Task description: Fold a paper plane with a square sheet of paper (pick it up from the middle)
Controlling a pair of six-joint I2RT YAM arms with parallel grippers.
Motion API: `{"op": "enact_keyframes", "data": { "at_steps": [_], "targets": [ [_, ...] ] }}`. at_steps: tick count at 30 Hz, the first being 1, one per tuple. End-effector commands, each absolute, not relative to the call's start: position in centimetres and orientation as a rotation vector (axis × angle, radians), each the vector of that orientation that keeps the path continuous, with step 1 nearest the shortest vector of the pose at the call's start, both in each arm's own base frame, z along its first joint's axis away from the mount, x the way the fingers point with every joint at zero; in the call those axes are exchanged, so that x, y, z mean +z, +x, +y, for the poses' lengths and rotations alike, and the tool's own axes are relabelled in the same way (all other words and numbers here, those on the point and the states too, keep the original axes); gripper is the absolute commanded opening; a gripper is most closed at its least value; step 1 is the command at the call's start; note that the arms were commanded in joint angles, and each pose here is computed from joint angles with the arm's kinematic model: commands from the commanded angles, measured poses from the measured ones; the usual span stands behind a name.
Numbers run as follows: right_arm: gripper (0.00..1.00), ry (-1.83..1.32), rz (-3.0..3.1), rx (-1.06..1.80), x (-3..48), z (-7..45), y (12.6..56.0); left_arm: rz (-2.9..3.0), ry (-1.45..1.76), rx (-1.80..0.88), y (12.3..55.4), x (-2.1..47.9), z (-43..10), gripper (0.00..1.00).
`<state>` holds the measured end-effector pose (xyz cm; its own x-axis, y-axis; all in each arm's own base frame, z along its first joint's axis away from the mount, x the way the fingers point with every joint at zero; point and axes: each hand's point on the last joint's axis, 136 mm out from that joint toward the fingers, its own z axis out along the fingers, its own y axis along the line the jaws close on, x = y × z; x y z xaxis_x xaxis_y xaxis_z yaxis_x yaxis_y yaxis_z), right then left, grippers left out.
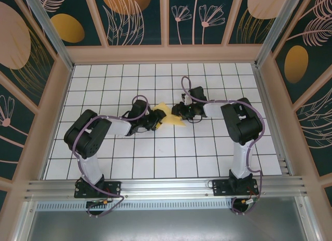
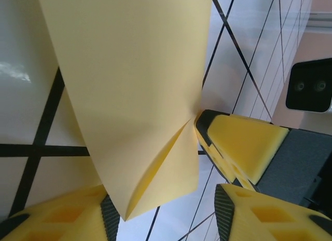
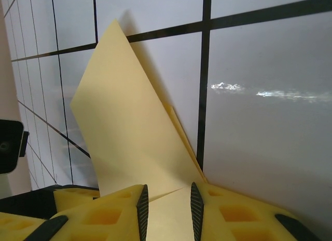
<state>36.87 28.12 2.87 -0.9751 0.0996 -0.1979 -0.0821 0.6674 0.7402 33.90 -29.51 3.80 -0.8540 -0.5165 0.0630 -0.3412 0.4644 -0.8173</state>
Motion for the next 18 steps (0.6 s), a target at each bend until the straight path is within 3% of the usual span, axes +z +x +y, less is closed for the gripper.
{"op": "enact_keyframes", "data": {
  "at_steps": [1, 7, 10, 15, 18],
  "targets": [
    [0.33, 0.046, 2.733, 1.165, 1.3, 27.1, 35.2, 2.483, -0.713, -1.393, 34.8, 5.1, -30.6, 0.45],
    [0.37, -0.065, 2.604, 1.169, 5.0, 27.9, 36.8, 2.48, -0.713, -1.404, 34.8, 5.3, -30.8, 0.22],
    [0.47, -0.115, 2.497, 1.165, 7.9, 28.2, 38.1, 2.479, -0.712, -1.404, 34.9, 5.5, -30.8, 0.11],
    [0.63, -0.234, 2.35, 1.029, 10.9, 26.9, 38.4, 2.485, -0.693, -1.398, 34.7, 5.8, -30.7, 0.05],
    [0.65, -0.332, 2.269, 0.885, 11.3, 25.5, 37.8, 2.509, -0.68, -1.373, 34.5, 5.8, -30.5, 0.05]
  ]
}}
